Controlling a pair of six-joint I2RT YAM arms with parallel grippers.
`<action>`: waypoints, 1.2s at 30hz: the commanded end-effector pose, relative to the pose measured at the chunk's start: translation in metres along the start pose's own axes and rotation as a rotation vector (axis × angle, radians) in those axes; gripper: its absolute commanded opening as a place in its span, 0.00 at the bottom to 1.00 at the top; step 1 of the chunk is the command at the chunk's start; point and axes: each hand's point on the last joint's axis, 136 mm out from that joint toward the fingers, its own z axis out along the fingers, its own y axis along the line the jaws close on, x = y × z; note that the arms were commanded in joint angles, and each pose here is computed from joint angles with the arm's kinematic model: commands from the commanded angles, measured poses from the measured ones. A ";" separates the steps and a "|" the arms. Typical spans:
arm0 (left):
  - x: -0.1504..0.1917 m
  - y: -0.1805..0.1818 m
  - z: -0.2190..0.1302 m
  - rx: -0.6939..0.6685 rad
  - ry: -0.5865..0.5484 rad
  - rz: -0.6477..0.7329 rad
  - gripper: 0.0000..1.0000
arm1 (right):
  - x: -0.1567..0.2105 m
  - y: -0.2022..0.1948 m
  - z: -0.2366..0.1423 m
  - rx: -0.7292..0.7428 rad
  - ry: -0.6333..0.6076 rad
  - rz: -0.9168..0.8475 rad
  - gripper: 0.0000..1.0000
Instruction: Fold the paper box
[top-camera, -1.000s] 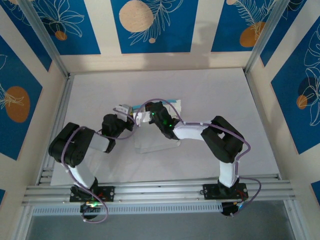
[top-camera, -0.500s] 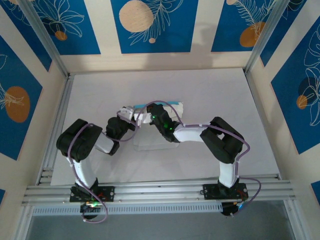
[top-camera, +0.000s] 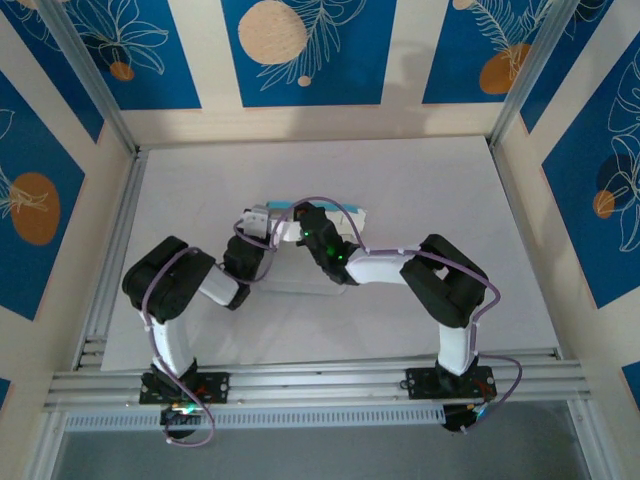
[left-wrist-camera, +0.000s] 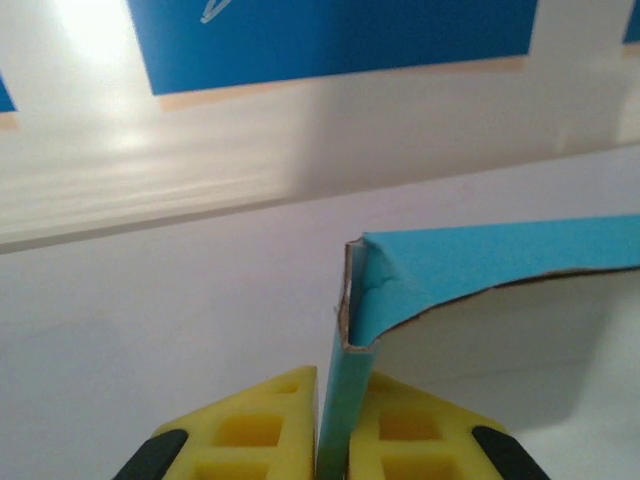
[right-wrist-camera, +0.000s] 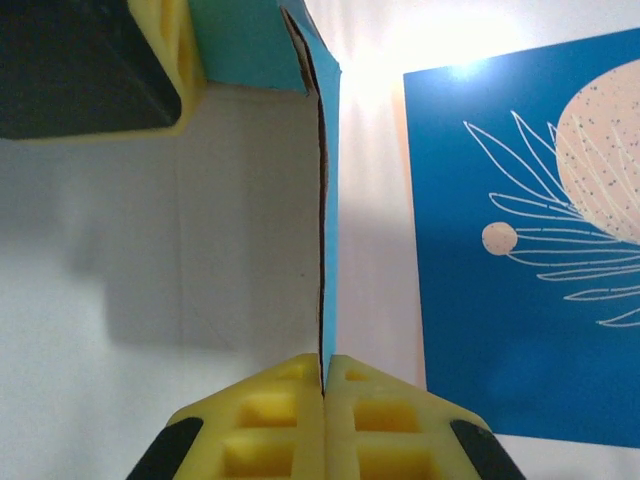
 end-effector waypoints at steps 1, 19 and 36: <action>-0.013 -0.029 0.005 -0.013 -0.043 0.235 0.12 | -0.060 0.056 -0.017 -0.168 -0.118 -0.041 0.00; -0.013 -0.039 0.008 0.015 -0.050 0.168 0.15 | -0.060 0.062 -0.016 -0.237 -0.100 -0.027 0.00; -0.010 -0.064 -0.003 0.091 -0.040 -0.003 0.00 | -0.029 0.060 -0.031 -0.287 -0.119 -0.028 0.03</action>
